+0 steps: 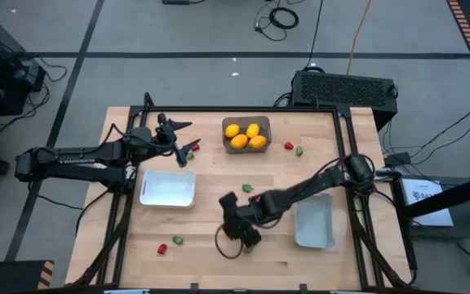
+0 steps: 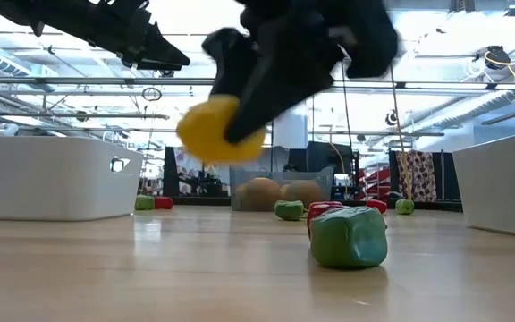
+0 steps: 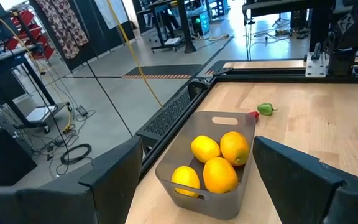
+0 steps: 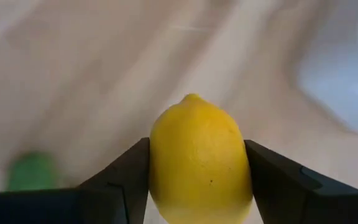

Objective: Sort produce into baskets
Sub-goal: Put the yellow lemon into the black bin

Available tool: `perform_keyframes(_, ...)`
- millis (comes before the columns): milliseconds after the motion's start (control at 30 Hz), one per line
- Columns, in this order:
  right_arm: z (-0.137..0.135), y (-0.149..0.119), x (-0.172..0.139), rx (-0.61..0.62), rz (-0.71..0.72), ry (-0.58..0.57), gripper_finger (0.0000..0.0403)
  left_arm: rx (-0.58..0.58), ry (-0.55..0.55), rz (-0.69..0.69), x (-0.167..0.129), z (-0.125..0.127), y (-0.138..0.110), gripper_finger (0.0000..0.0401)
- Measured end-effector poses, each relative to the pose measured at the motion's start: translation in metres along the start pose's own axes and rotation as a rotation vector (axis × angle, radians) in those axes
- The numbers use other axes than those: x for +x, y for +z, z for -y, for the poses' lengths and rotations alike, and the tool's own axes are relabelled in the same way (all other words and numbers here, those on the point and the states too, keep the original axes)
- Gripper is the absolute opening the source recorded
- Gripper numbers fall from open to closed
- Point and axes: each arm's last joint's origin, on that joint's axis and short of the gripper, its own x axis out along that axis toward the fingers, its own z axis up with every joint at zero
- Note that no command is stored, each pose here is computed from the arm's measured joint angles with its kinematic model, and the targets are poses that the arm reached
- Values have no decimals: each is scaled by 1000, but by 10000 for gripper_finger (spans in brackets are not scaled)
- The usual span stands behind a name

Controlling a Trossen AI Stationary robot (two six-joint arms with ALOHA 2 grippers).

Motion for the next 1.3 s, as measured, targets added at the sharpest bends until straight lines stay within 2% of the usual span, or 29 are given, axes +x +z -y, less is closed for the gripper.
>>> perform_keyframes(133,40,1,-27,7,-19,-137,215,0,0,0,0,0,0,310)
perform_keyframes(267,90,-15,-54,99,-16,-246,216,1,-1,-3,0,0,0,310)
perform_keyframes(433,155,-61,-79,351,-91,-340,217,3,-1,-5,0,0,-1,310)
perform_keyframes(633,214,-126,-87,705,-172,-427,217,9,0,-4,0,0,0,310)
perform_keyframes(767,236,-156,-88,847,-191,-467,217,10,0,-3,0,0,0,310)
perform_keyframes(867,246,-169,-93,915,-164,-439,217,15,0,0,0,0,0,310)
perform_keyframes(967,252,-176,-96,971,-126,-408,222,17,0,0,0,0,0,310)
perform_keyframes(1300,259,-188,-100,1072,-118,-436,274,14,-10,3,0,0,0,310)
